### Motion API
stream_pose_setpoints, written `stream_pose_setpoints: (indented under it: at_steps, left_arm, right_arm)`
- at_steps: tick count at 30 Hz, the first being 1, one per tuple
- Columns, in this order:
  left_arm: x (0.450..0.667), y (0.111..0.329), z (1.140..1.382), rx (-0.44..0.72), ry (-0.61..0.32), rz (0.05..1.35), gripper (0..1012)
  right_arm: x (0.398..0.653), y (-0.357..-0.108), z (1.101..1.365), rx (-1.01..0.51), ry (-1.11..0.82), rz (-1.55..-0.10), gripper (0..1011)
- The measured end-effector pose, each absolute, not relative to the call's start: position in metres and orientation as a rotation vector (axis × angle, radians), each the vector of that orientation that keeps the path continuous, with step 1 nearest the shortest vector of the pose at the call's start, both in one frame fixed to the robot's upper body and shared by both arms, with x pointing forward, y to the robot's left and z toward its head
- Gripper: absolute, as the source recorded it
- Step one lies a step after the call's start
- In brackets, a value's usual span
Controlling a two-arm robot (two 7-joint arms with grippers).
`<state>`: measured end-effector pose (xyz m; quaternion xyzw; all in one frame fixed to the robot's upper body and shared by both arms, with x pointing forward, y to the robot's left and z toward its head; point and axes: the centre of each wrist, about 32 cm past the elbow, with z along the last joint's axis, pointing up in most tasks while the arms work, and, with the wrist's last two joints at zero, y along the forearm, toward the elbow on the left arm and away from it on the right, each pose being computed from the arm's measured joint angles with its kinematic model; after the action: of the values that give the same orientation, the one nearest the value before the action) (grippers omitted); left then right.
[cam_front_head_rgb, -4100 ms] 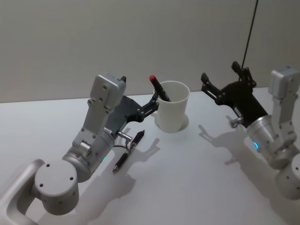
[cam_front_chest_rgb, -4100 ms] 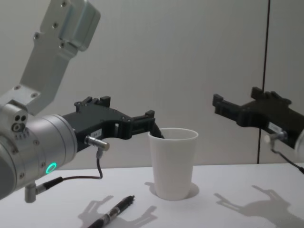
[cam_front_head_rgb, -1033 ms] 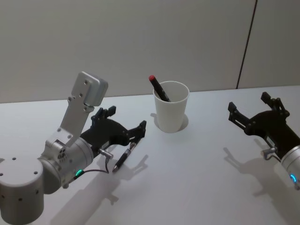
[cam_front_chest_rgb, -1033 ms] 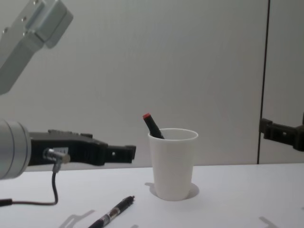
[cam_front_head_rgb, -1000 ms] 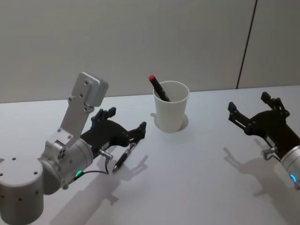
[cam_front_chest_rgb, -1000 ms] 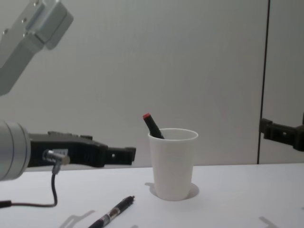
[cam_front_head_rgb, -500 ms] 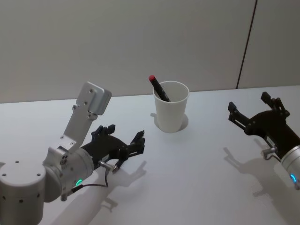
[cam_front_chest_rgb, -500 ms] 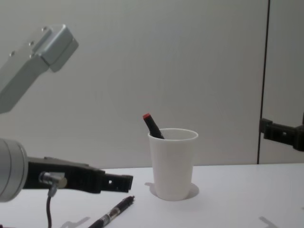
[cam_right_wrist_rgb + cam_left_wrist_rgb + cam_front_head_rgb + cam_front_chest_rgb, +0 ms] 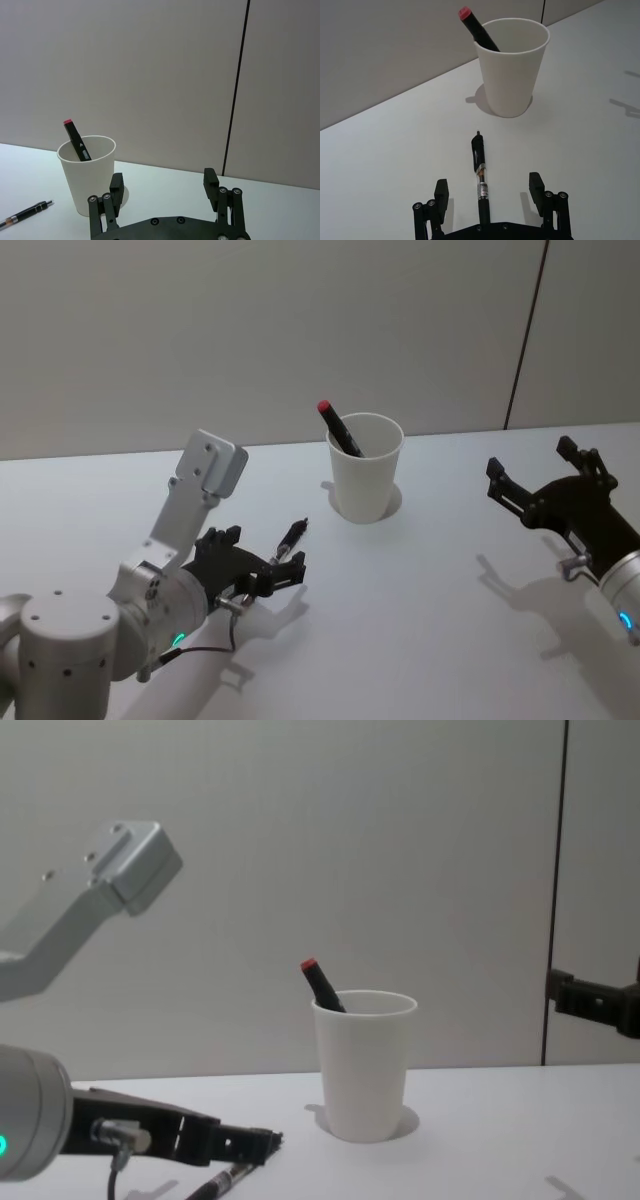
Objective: Place the pen into the pen holder.
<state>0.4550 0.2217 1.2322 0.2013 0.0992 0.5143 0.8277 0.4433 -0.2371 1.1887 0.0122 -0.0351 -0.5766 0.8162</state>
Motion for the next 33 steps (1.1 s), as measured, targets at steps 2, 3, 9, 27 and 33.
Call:
stream_pose_setpoints:
  at_steps: [2,3,9,27,33]
  left_arm:
    - [0.456,0.220,1.231,0.437,0.213,1.099,1001]
    - [0.456,0.219,1.230,0.439,0.214,1.100,1001]
    - [0.458,0.214,1.226,0.459,0.218,1.115,1001]
    - [0.468,0.211,1.223,0.501,0.240,1.130,1001]
    - [0.471,0.212,1.223,0.504,0.260,1.133,1001]
  right_arm:
    - [0.443,-0.237,1.189,0.026,-0.075,-1.230,1001]
    - [0.443,-0.237,1.189,0.026,-0.075,-1.230,1001]
    - [0.443,-0.237,1.189,0.026,-0.075,-1.230,1001]
    - [0.443,-0.237,1.189,0.026,-0.075,-1.230,1001]
    - [0.443,-0.237,1.189,0.026,-0.075,-1.230,1001]
